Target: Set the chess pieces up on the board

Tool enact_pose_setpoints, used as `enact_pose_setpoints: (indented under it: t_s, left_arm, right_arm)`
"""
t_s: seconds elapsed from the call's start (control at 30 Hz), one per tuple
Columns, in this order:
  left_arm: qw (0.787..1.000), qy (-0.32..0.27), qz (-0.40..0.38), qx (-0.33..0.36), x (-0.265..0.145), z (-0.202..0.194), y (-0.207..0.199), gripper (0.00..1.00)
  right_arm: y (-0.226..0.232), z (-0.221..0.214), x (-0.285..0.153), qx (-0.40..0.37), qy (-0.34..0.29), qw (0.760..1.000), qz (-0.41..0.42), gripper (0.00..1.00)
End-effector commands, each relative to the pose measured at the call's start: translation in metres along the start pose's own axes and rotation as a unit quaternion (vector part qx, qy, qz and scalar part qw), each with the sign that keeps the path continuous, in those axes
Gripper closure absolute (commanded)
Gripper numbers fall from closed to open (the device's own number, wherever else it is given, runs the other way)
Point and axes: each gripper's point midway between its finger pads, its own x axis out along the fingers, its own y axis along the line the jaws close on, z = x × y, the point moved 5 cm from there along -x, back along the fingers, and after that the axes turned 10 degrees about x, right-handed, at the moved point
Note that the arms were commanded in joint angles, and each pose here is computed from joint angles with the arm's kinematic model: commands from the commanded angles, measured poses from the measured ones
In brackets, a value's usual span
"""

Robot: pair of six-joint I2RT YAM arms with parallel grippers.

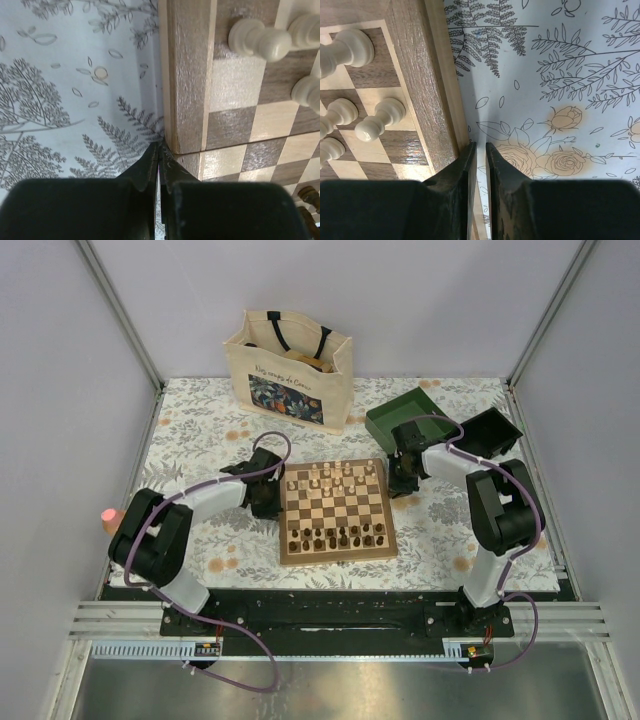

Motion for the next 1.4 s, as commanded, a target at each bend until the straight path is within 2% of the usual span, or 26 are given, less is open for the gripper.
enact_pose_setpoints:
  t_s: [0.0,0.47,0.87,0.93,1.03,1.1,1.2,1.3,1.37]
  left_arm:
    - [0.999,0.034,-0.031,-0.007,-0.001,-0.029,-0.016,0.97]
    - [0.998,0.029,-0.047,-0.008,-0.012,-0.052,-0.029,0.98]
    - [0.999,-0.005,0.042,0.003,-0.029,-0.046,-0.004,0.97]
    - [0.998,-0.022,0.06,0.003,-0.037,-0.041,0.0,0.87]
    - [0.996,-0.048,0.069,0.0,-0.052,-0.036,0.004,0.83]
    - [0.995,-0.069,0.072,-0.004,-0.062,-0.032,0.006,0.69]
    - [0.993,-0.097,0.071,-0.006,-0.079,-0.023,0.009,0.66]
    - [0.989,-0.124,0.079,-0.003,-0.098,-0.006,0.015,0.44]
    - [0.987,-0.136,0.087,0.0,-0.109,0.005,0.023,0.33]
  right_arm:
    - [0.023,0.003,-0.005,-0.014,0.018,0.998,0.056,0.77]
    - [0.036,-0.011,-0.014,-0.039,0.041,0.994,0.091,0.75]
    - [0.028,0.012,-0.053,-0.067,-0.033,0.997,0.03,0.71]
    - [0.029,0.018,-0.064,-0.067,-0.051,0.996,0.03,0.69]
    - [0.036,0.02,-0.078,-0.065,-0.062,0.995,0.054,0.67]
    - [0.042,0.02,-0.086,-0.057,-0.064,0.994,0.072,0.63]
    - [0.051,0.019,-0.098,-0.052,-0.069,0.992,0.095,0.61]
    - [0.067,0.018,-0.107,-0.063,-0.073,0.989,0.115,0.58]
    - [0.08,0.016,-0.11,-0.072,-0.071,0.987,0.121,0.57]
